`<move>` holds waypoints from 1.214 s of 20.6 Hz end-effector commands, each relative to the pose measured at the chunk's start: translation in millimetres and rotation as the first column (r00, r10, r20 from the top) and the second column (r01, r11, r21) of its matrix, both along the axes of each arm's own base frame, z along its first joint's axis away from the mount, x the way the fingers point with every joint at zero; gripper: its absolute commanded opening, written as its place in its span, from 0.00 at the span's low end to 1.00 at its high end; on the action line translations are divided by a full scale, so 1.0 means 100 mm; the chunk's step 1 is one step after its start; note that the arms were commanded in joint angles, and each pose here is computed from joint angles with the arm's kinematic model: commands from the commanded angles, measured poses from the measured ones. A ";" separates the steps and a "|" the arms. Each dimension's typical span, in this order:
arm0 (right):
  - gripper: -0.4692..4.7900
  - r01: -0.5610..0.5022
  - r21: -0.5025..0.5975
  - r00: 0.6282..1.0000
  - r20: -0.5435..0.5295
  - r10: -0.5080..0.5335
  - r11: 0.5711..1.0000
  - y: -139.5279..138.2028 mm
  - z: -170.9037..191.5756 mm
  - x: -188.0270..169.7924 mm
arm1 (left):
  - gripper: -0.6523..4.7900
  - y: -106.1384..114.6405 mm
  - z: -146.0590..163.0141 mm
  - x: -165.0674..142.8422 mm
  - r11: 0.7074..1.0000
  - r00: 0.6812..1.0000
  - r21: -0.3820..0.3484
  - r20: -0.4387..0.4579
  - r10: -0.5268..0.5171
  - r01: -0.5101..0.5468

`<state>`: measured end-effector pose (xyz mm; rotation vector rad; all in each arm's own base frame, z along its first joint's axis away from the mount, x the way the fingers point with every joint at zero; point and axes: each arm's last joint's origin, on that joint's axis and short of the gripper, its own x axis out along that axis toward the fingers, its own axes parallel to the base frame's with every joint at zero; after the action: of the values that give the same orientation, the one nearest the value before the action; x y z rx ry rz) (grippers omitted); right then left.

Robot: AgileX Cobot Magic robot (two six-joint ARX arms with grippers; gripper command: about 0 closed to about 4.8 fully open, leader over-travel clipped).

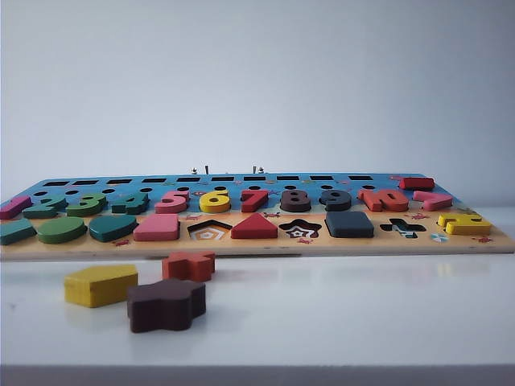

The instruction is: Insert the cube into the slot.

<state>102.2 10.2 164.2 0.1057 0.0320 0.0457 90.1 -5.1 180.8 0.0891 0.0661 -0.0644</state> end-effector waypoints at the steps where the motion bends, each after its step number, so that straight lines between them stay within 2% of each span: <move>1: 0.08 0.020 0.005 1.000 0.009 -0.020 1.000 -0.01 0.00 -0.04 | 0.15 0.00 -0.05 0.02 1.000 1.000 -0.003 0.014 0.014 -0.014; 18: 0.08 0.033 -0.002 0.999 -0.017 -0.033 0.999 -0.02 -0.03 -0.05 | 0.15 0.01 -0.15 0.04 0.999 0.999 -0.025 -0.016 0.043 -0.044; 25: 0.07 0.037 -0.069 0.998 -0.047 -0.040 0.997 -0.02 -0.06 -0.06 | 0.15 0.02 -0.26 0.06 0.997 0.996 -0.022 -0.051 0.069 -0.070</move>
<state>96.7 8.1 157.8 0.0601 0.0822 0.0113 96.3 -3.5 151.4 0.0659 0.1392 -0.0026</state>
